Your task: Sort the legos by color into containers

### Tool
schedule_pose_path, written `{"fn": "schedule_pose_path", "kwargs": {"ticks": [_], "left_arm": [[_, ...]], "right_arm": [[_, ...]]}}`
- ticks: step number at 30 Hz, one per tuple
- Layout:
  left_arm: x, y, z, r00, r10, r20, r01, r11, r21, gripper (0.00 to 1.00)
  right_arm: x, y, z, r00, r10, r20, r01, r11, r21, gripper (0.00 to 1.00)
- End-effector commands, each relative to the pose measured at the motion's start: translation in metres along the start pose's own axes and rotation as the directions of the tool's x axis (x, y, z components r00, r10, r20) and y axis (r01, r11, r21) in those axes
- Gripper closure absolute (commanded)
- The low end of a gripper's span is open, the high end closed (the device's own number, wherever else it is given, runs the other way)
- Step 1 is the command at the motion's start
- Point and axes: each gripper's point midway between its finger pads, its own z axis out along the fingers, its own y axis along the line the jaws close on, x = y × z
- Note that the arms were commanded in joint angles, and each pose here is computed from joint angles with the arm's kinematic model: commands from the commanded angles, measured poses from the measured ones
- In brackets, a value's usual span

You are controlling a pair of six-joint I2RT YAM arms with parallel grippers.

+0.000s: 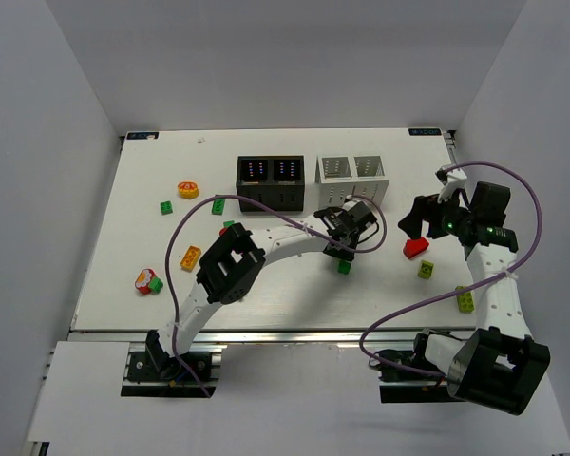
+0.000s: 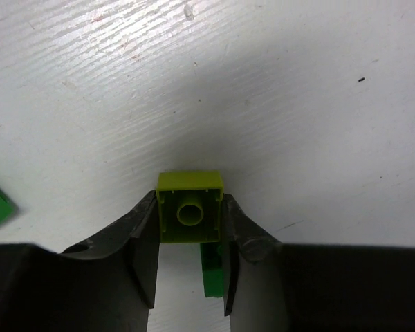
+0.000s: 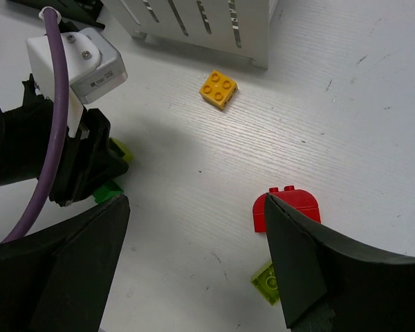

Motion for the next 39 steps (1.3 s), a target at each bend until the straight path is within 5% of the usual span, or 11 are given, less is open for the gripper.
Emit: {"fn": "schedule_pose_path", "kwargs": {"ticks": [1,7,9,10,12,14,18,30,39], "left_arm": [[-0.02,-0.006,-0.016,0.998,-0.009,0.063,0.008,1.0,0.016,0.71],[-0.065,-0.024,-0.057,0.985,-0.032,0.171,0.016,0.996,0.092,0.83],[-0.09,-0.03,-0.082,0.969,-0.066,0.237,0.03,0.988,0.152,0.83],[-0.101,-0.032,-0.092,0.962,-0.083,0.26,0.036,0.983,0.182,0.83],[-0.128,-0.033,-0.114,0.942,-0.142,0.305,0.059,0.962,0.266,0.84],[-0.155,-0.028,-0.131,0.916,-0.213,0.34,0.089,0.934,0.347,0.85],[-0.191,-0.025,-0.151,0.886,-0.31,0.344,0.101,0.855,0.509,0.87],[-0.281,-0.023,-0.17,0.746,-0.499,0.441,0.067,0.715,0.696,0.82],[-0.295,-0.017,-0.136,0.703,-0.524,0.481,0.099,0.742,0.663,0.79]], "right_arm": [[-0.002,0.003,-0.002,1.0,-0.001,0.017,0.001,1.0,-0.013,0.17],[-0.008,0.008,-0.007,0.998,-0.05,0.047,0.052,0.998,-0.031,0.22],[-0.011,0.015,-0.008,0.995,-0.075,0.065,0.079,0.995,-0.064,0.33],[-0.013,0.017,-0.009,0.993,-0.087,0.075,0.092,0.993,-0.073,0.4],[-0.015,0.023,-0.011,0.991,-0.105,0.086,0.113,0.988,-0.102,0.76],[-0.016,0.025,-0.011,0.989,-0.114,0.093,0.124,0.986,-0.11,1.0],[-0.015,0.025,-0.013,0.986,-0.13,0.1,0.141,0.985,-0.104,1.0],[-0.009,0.032,-0.013,0.988,-0.114,0.102,0.127,0.983,-0.131,1.0],[-0.004,0.035,-0.014,0.989,-0.101,0.104,0.114,0.985,-0.128,1.0]]}}
